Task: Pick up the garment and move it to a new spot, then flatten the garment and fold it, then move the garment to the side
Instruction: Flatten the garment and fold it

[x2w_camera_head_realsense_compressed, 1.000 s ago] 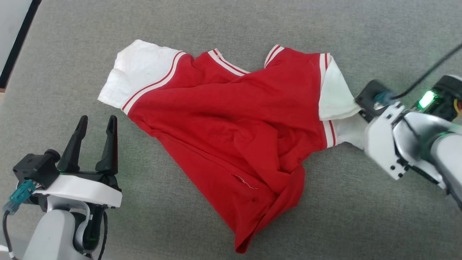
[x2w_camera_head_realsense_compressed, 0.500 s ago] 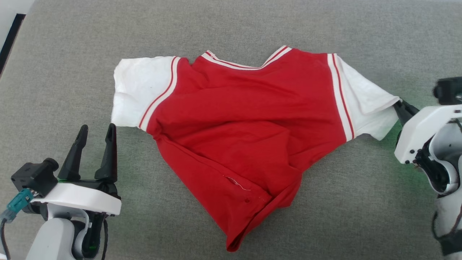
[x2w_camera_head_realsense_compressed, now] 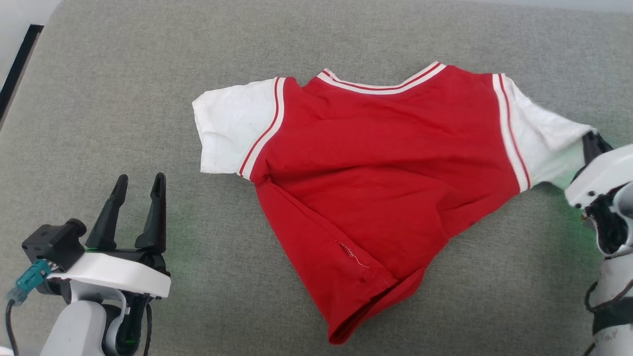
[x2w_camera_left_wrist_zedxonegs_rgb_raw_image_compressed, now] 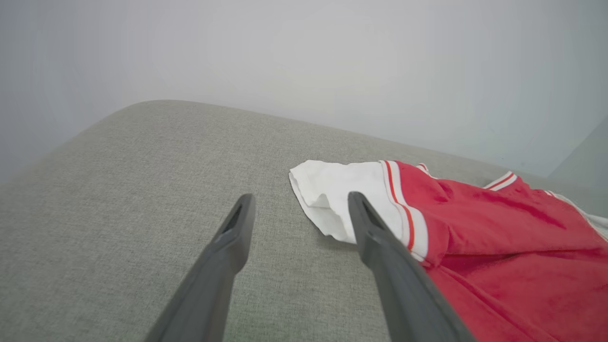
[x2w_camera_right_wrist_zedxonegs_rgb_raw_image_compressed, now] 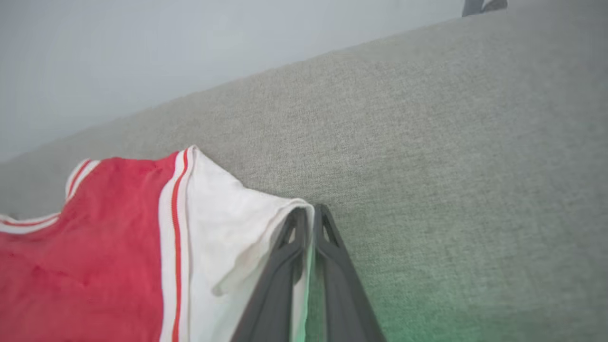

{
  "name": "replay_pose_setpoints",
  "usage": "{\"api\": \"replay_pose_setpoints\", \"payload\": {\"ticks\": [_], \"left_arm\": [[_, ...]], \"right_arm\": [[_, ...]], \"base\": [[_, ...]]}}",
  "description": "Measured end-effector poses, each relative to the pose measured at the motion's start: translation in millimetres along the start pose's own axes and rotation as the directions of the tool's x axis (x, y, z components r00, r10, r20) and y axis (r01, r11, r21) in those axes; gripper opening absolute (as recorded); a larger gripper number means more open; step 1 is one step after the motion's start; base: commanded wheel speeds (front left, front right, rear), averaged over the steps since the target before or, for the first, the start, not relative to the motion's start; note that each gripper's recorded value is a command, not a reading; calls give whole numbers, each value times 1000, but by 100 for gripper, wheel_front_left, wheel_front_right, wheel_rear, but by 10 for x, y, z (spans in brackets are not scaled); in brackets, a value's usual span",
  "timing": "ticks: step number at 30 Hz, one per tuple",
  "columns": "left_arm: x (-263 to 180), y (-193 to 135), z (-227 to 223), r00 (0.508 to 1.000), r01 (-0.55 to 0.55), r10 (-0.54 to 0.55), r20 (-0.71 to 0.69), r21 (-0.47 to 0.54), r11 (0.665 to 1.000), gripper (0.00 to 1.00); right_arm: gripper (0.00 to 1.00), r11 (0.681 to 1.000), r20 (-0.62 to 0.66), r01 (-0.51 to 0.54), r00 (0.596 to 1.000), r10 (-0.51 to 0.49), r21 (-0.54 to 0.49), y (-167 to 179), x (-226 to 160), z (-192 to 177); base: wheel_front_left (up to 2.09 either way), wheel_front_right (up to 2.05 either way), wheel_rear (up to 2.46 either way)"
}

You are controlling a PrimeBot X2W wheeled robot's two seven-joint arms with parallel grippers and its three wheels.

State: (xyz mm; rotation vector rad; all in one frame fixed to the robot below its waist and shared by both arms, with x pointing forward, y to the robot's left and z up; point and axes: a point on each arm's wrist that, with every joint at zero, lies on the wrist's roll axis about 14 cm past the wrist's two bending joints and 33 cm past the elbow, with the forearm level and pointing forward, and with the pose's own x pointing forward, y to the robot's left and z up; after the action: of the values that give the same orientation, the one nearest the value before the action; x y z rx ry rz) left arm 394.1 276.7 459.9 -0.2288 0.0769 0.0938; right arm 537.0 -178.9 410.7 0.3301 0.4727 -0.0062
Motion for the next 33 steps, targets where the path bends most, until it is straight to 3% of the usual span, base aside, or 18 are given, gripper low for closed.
{"api": "replay_pose_setpoints", "payload": {"ticks": [1,2,3,5,7,8,10,12,15,21,24,29,30,31,32,33], "left_arm": [[2,-2,2,1000,1,-1,0,-1,1000,100],[3,-4,5,1000,3,-3,1,0,1000,100],[4,-8,7,1000,4,-4,1,0,1000,100],[7,-14,8,1000,7,-7,2,0,1000,100],[18,-23,11,1000,11,-11,3,1,1000,100],[28,-37,10,1000,15,-15,3,0,1000,100],[41,-59,-15,1000,23,-23,-3,0,1000,100],[60,-79,-54,999,29,-29,-13,-1,1000,100],[104,-134,-122,999,44,-45,-28,-13,999,100],[201,-241,-225,996,75,-76,-52,-24,997,100],[222,-258,-224,995,79,-80,-51,-29,996,100],[193,-174,-266,996,51,-53,-66,-35,998,100],[190,-161,-271,996,47,-49,-68,-35,998,100],[188,-149,-272,997,43,-45,-69,-37,998,100],[185,-138,-275,997,40,-42,-70,-37,999,100],[182,-130,-279,997,37,-40,-72,-36,999,100]], "right_arm": [[41,999,2,0,1000,0,-54,2,-4,10],[75,995,2,-4,1000,4,-99,3,-15,12],[100,989,3,-10,1000,11,-144,9,-29,8],[100,967,-7,-20,1000,19,-253,-4,-67,-2],[100,917,-32,-53,999,44,-396,19,-112,-18],[100,886,-57,-74,997,53,-458,30,-135,-51],[100,791,-124,-132,990,72,-598,53,-196,-141],[100,734,-170,-169,983,74,-658,54,-241,-159],[100,624,-222,-225,971,84,-749,117,-285,-118],[100,431,-311,-311,948,73,-847,276,-274,-81],[100,370,-362,-351,931,42,-860,285,-240,-131],[100,351,-385,-377,922,50,-857,371,-116,-127],[80,349,-392,-382,919,45,-856,363,-96,-150],[49,345,-409,-392,912,27,-853,333,-85,-200],[42,349,-427,-405,904,15,-845,309,-82,-253],[26,351,-428,-405,904,13,-844,305,-71,-259]], "base": [[0,0,0],[0,0,0],[0,0,0],[0,0,0],[0,0,0],[0,0,0],[0,0,0],[0,0,0],[0,0,0],[0,0,0],[0,0,0],[0,0,0],[0,0,0],[0,0,0],[0,0,0],[0,0,0]]}}
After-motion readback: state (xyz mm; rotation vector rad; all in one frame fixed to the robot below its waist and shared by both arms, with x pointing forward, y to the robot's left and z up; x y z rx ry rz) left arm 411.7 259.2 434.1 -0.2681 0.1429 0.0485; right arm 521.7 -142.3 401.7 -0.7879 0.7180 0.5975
